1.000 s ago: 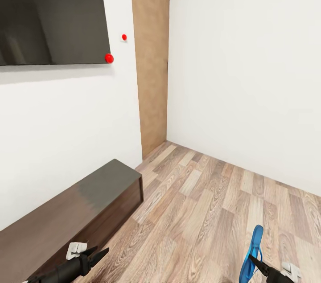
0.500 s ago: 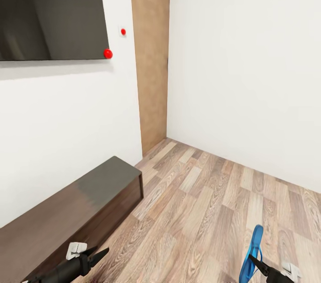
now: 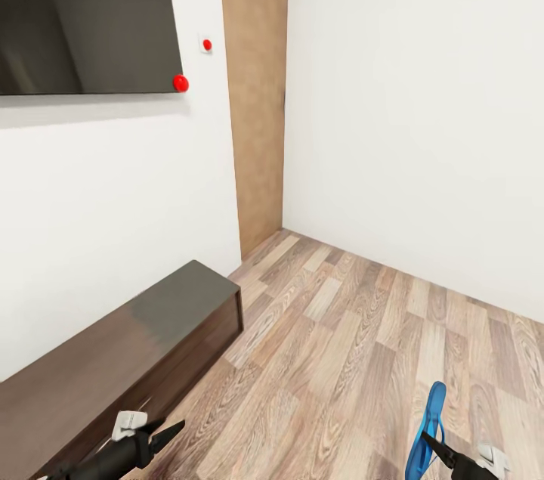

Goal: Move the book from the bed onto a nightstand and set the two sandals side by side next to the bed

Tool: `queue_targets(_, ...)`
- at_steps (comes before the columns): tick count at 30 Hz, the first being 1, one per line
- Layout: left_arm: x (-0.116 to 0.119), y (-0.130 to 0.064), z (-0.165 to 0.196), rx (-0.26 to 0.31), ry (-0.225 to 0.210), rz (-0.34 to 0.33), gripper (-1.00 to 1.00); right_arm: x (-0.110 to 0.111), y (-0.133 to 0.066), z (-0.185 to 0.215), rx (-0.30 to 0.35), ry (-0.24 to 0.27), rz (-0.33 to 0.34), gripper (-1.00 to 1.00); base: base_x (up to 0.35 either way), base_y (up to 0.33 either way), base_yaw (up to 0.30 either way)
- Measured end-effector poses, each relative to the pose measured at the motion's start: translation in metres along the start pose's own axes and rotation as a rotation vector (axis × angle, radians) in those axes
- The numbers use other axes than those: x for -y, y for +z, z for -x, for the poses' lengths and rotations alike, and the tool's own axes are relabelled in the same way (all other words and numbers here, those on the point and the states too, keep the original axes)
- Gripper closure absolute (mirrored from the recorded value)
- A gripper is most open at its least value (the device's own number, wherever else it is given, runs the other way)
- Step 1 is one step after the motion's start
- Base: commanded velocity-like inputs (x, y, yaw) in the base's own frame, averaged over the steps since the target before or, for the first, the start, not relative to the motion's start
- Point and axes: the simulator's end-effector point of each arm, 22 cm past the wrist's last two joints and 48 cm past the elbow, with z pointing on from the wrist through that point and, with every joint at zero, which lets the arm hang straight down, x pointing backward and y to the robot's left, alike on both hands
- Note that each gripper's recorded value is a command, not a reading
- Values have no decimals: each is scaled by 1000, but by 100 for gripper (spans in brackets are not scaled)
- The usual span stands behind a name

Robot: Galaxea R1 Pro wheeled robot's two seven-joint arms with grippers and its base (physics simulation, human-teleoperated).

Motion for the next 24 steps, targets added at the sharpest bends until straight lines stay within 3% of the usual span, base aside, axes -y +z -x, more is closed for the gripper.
queue_targets(24,-8,3,-14,-26,-25,11,-100,10,0,-12,-27,13,-22,100,0,0,0)
